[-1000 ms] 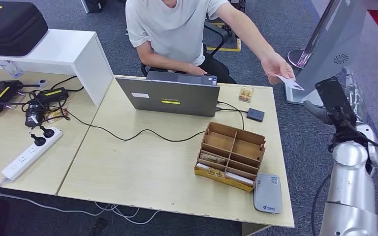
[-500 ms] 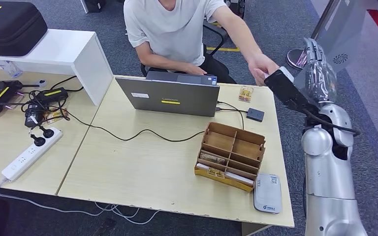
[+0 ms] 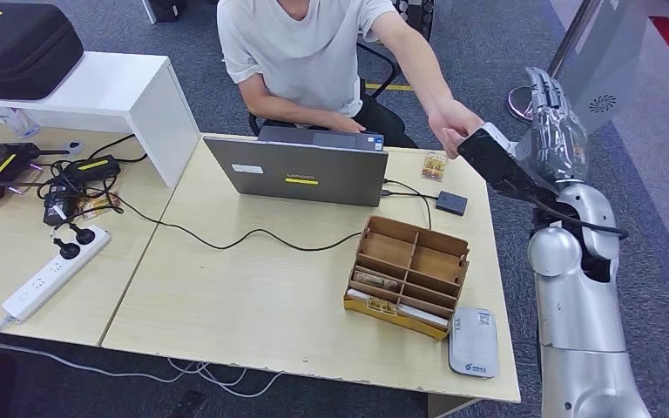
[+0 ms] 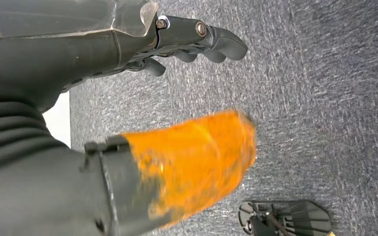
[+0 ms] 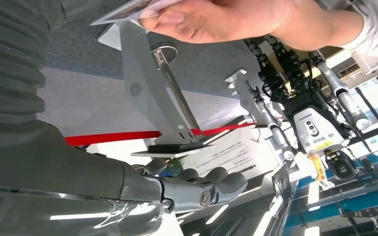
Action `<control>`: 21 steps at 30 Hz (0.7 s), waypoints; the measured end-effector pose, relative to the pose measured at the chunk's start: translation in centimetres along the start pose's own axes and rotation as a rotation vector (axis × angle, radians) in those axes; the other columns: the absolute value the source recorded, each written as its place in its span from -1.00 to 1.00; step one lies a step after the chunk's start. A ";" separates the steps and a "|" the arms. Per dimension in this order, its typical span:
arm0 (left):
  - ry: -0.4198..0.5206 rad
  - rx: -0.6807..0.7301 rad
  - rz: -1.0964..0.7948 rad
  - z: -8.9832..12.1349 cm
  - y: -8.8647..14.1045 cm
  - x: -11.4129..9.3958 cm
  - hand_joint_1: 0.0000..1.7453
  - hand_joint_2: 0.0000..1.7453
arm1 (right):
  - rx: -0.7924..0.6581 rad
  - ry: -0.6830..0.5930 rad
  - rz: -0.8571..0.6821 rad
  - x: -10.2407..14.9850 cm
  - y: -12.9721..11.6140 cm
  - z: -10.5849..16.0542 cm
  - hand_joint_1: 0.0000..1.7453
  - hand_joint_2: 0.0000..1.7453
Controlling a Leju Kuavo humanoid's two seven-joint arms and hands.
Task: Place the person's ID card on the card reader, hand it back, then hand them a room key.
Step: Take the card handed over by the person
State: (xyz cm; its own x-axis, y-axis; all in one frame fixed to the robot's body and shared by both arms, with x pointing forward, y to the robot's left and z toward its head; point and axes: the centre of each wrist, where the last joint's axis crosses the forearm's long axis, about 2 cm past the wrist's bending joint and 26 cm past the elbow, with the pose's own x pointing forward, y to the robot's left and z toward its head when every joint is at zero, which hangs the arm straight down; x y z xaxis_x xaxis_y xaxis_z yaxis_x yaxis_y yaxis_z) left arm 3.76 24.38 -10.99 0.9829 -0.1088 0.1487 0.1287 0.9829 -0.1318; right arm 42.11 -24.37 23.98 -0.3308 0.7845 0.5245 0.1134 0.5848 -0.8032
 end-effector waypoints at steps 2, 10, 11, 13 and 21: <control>0.001 0.000 0.000 0.0 0.0 0.0 -1.00 -1.00 | 0.000 0.000 0.000 0.0 0.0 0.0 1.00 1.00; 0.015 -0.014 0.012 0.0 -0.3 0.0 -1.00 -1.00 | 0.039 -0.008 -0.023 -0.2 1.2 0.1 1.00 1.00; 0.015 -0.015 0.014 0.0 -0.3 0.0 -1.00 -0.50 | 0.040 -0.008 -0.023 -0.2 1.2 0.2 1.00 1.00; 0.015 -0.016 0.017 0.0 -0.4 0.0 -1.00 0.50 | 0.043 -0.009 -0.025 -0.2 1.3 0.2 1.00 1.00; 0.011 -0.006 0.016 0.0 -0.5 0.0 -1.00 1.00 | 0.031 -0.055 -0.036 0.2 1.7 0.4 1.00 1.00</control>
State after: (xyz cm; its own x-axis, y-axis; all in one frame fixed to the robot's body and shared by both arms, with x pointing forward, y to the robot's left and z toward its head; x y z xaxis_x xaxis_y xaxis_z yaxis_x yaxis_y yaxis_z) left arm 3.75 23.90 -10.95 0.9861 -0.0951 0.1361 0.1141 0.9836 -0.1398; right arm 41.82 -23.27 22.60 -0.3851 0.7504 0.5373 0.0722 0.6049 -0.7931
